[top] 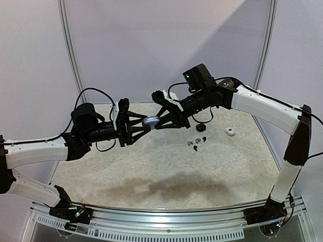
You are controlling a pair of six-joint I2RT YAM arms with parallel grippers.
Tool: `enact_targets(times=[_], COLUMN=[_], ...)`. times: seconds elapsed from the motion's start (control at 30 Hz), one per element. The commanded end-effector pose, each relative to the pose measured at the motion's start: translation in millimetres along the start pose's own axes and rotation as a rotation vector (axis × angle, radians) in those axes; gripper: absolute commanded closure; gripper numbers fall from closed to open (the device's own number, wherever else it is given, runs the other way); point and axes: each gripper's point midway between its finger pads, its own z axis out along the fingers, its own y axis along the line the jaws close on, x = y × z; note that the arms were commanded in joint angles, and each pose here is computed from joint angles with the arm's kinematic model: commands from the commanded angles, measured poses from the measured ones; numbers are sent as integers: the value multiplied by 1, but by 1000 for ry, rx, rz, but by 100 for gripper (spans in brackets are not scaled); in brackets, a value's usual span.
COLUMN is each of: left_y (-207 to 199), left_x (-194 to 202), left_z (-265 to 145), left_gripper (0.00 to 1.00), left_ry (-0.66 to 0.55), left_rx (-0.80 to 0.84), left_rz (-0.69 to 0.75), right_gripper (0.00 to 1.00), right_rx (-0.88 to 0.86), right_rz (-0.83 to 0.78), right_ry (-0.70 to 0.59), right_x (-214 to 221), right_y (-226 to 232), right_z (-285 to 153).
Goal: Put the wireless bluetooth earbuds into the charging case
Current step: Pass from the left arm to the right, then pass from the right arm to the left
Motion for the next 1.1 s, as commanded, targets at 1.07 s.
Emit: enact_targets(times=[1.07], left_y=[-10], left_x=[-4], left_z=[14], left_gripper=[65], left_ry=[-6], left_rx=[46], left_rz=[-22], right_gripper=[100], right_rx=[36], right_rz=[-31], right_ry=[-32], right_x=[-10], right_y=[4], right_z=[-9])
